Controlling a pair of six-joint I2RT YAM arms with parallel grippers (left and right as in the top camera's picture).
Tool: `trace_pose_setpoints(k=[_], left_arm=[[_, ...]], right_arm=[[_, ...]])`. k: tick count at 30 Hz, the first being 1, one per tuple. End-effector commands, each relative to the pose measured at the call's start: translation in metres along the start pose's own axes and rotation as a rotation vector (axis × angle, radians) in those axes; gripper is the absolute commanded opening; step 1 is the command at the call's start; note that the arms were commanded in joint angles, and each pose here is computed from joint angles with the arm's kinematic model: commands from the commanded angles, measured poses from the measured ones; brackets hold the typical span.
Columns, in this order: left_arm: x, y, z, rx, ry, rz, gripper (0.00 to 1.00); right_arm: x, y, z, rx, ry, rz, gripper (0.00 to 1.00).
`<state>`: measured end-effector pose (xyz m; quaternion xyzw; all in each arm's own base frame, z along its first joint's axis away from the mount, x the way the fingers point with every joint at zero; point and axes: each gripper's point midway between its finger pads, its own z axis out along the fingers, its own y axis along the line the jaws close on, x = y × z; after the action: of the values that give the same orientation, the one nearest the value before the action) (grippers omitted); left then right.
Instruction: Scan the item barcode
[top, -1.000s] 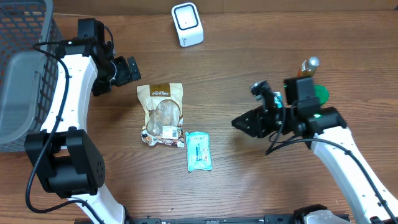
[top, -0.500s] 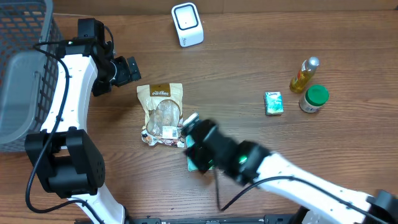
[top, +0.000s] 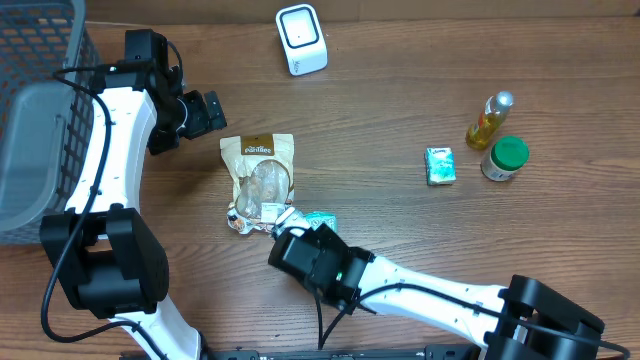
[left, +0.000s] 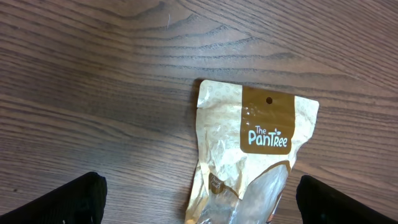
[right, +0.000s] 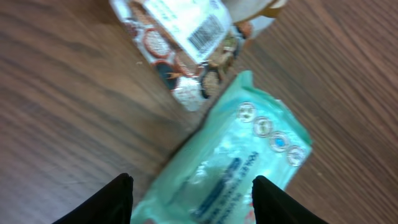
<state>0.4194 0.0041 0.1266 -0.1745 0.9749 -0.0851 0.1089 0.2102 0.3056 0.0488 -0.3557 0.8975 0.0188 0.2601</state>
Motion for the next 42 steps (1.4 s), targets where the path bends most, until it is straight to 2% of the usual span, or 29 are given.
trace_pose_setpoints(k=[1,5,11,16,24,28,30,35,36,39,40,42], left_arm=[[-0.002,-0.003,-0.007,0.008,-0.019,0.028,1.00],[-0.002,-0.003,-0.007,0.008,-0.019,0.028,1.00],[-0.002,-0.003,-0.007,0.008,-0.019,0.028,1.00],[-0.002,-0.003,-0.007,0.008,-0.019,0.028,0.99],[-0.002,-0.003,-0.007,0.008,-0.019,0.028,1.00],[-0.002,-0.003,-0.007,0.008,-0.019,0.028,1.00],[-0.002,-0.003,-0.007,0.008,-0.019,0.028,1.00],[-0.002,-0.003,-0.007,0.008,-0.019,0.028,1.00],[-0.002,-0.003,-0.007,0.008,-0.019,0.028,1.00],[-0.002,-0.003,-0.007,0.008,-0.019,0.028,1.00],[-0.002,-0.003,-0.007,0.008,-0.019,0.028,1.00],[-0.002,-0.003,-0.007,0.008,-0.019,0.028,1.00]], right_arm=[[-0.013,-0.007,-0.003,-0.056,0.004,0.057,0.60],[-0.012,-0.004,-0.005,-0.159,0.048,0.033,0.61],[0.010,-0.016,-0.011,-0.154,0.177,0.043,0.64],[0.021,-0.010,-0.014,-0.240,0.240,0.081,0.66],[0.017,-0.033,-0.010,-0.292,0.269,0.285,0.63],[-0.003,-0.011,-0.018,-0.485,0.224,0.320,0.64],[-0.008,-0.002,-0.022,-0.543,0.211,0.324,0.61],[0.001,-0.037,-0.006,-0.272,0.254,0.605,0.61],[0.002,-0.042,-0.004,-0.233,0.251,0.648,0.64],[-0.008,-0.039,-0.003,-0.250,0.212,0.656,0.84],[-0.014,-0.036,-0.004,-0.271,0.196,0.656,0.99],[-0.021,-0.026,-0.006,-0.334,0.186,0.656,1.00]])
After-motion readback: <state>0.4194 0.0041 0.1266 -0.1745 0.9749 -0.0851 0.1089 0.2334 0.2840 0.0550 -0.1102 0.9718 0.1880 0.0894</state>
